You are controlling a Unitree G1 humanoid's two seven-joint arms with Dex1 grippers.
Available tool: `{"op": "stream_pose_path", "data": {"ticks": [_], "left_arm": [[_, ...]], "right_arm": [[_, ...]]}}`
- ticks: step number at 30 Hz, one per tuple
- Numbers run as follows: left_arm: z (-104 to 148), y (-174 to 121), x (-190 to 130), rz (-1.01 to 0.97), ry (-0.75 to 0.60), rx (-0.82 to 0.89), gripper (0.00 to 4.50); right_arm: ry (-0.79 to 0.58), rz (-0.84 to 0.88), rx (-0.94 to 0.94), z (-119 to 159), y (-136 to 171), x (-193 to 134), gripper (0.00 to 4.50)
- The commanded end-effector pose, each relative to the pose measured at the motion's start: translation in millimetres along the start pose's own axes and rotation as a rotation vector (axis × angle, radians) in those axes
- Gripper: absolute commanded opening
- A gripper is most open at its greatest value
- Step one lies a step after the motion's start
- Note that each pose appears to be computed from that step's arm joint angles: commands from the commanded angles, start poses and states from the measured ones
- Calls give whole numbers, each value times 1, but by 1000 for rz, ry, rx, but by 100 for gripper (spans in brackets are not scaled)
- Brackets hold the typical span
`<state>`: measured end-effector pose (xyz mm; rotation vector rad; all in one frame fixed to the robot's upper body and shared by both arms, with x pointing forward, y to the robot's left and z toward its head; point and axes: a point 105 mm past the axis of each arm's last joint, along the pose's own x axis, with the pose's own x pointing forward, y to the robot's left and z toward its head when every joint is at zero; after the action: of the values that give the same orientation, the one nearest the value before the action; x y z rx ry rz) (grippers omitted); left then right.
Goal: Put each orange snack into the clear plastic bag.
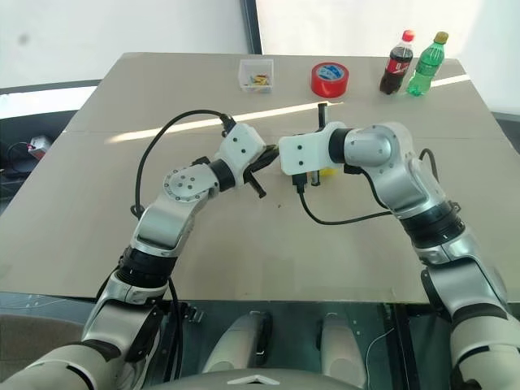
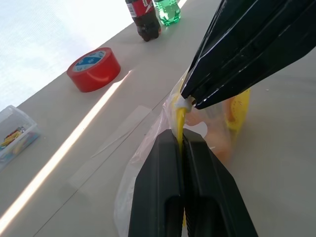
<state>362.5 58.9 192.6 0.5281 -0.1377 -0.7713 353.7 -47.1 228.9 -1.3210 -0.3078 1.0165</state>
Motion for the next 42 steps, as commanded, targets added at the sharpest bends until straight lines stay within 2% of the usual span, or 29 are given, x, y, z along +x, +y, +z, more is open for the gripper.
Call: {"op": "stream_pose_path", "data": {"ticks": [1,14,20,23,37,40,42], "left_arm": [[14,0,-2,3,-49,41,0],[14,-3,-1,8,-54,29,0],[15,-2,1,11,-60,27,0],[16,-1,1,15,-62,26,0],[17,-5,1,4,-62,26,0],[17,-5,1,4,-62,25,0],[16,-5,1,5,-61,24,0]], "right_arm": [[5,-48,-22,1,-9,-5,3],[100,-98,-49,-18,-22,-12,3],[-18,-36,-27,8,-9,-10,3],[-36,-15,-25,15,-6,-12,3],[-9,-36,-51,10,-8,-9,3],[-9,-25,-52,10,-5,-9,89],[-8,-29,-52,9,-6,-9,180]]}}
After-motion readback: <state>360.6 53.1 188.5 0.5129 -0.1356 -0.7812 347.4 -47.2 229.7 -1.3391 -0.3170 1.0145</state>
